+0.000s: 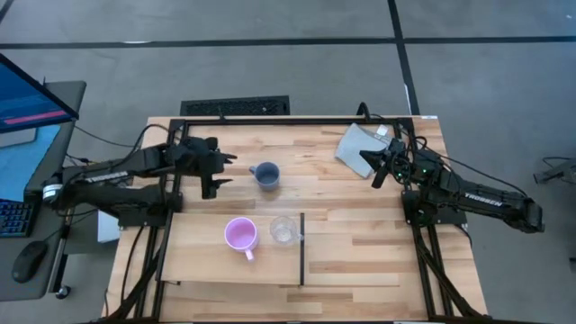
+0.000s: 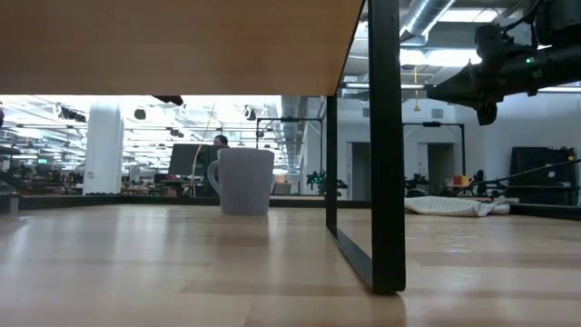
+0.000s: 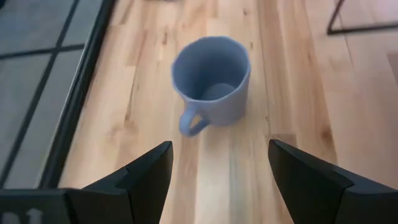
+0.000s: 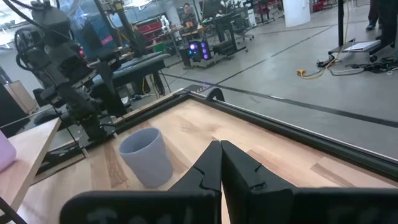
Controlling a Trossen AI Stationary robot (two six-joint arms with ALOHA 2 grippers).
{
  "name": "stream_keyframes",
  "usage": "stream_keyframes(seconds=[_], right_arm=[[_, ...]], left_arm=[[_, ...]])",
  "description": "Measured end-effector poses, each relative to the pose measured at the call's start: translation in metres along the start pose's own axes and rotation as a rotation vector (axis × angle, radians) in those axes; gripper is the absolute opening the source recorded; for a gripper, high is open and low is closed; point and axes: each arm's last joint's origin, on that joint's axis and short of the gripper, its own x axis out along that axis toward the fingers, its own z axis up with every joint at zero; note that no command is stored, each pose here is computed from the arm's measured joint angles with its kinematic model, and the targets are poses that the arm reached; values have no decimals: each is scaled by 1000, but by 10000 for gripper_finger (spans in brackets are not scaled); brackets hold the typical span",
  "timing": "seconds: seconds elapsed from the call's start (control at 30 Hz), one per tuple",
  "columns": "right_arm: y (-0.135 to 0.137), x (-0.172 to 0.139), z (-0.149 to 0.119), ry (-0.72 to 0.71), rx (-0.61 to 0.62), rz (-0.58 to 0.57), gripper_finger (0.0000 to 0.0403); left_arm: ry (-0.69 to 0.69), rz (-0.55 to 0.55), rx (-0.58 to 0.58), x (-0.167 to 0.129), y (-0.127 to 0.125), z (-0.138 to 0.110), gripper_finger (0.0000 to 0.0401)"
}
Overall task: Stack small to large cups/mugs on shelf
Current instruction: Put the gray mug on the shelf
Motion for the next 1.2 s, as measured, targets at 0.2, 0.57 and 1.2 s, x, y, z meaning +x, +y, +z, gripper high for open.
stream_keyframes(seconds=[0.2,0.57,1.2], right_arm=[[0,0,0,0,0,0,27],[0,0,0,0,0,0,27],[0,0,0,2,0,0,27]], left_arm=[[35,-52,140,11,10,16,256],[193,-163,256,53,27,15,256],[190,-263,519,81,38,37,256]])
